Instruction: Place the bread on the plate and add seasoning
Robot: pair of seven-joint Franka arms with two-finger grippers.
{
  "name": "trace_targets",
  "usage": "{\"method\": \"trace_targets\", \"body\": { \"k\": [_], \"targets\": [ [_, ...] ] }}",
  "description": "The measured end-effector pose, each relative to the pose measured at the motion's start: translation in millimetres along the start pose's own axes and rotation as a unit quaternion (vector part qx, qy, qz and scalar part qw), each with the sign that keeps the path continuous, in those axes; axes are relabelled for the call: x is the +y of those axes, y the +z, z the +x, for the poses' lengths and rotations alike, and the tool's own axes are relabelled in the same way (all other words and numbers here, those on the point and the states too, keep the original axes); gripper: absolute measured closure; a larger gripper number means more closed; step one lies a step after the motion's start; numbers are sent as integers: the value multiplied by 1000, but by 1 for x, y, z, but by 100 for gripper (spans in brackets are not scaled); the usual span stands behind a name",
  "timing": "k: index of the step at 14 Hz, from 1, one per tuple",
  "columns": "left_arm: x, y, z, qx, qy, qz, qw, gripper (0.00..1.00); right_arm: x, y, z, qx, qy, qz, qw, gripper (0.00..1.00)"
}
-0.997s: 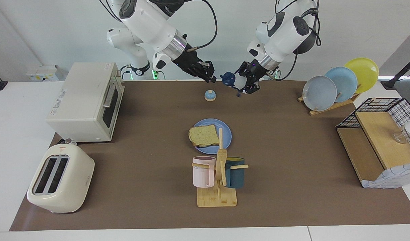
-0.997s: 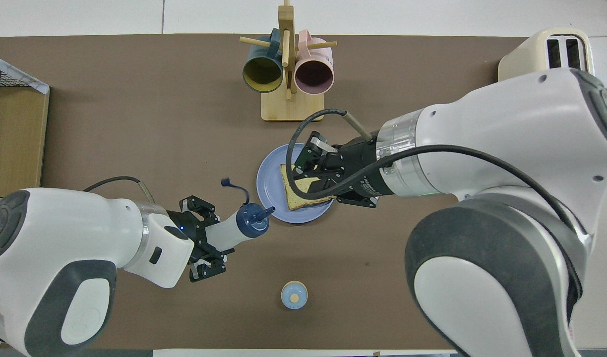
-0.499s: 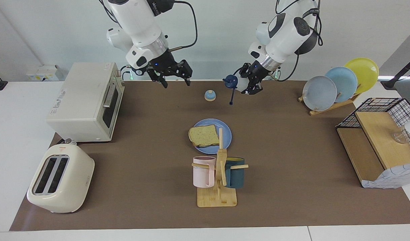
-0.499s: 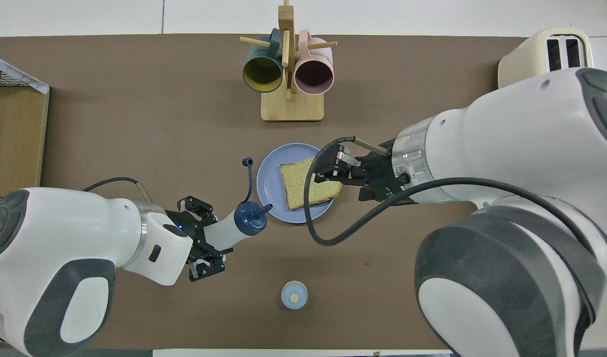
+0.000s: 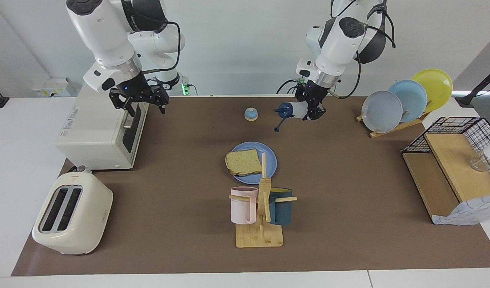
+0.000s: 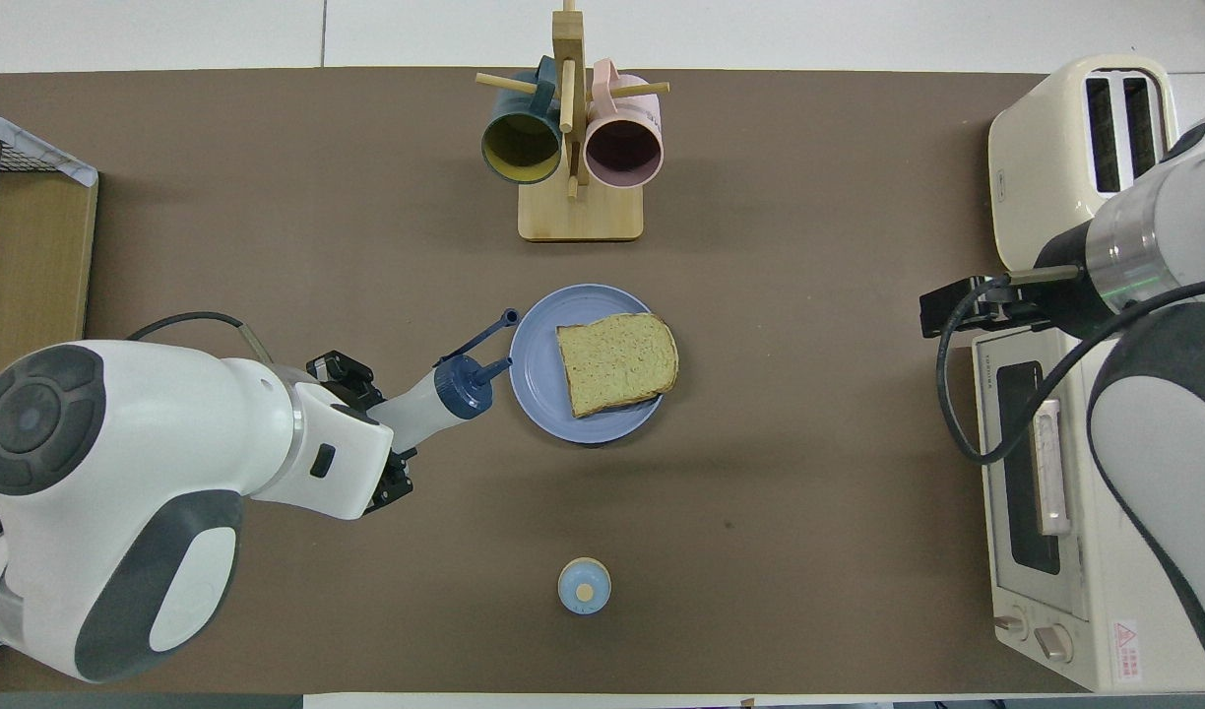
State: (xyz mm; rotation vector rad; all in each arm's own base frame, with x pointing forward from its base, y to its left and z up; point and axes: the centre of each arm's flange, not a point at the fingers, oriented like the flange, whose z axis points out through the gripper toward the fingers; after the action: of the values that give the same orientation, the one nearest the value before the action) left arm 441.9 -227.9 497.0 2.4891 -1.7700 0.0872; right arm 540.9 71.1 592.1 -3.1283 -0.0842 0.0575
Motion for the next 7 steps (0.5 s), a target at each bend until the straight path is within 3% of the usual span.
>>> {"method": "trace_targets", "body": {
  "k": [7],
  "targets": [
    [-19, 35, 48, -148, 2, 52, 988, 54, 38, 11, 6, -12, -10, -15, 1000, 0]
  ]
}}
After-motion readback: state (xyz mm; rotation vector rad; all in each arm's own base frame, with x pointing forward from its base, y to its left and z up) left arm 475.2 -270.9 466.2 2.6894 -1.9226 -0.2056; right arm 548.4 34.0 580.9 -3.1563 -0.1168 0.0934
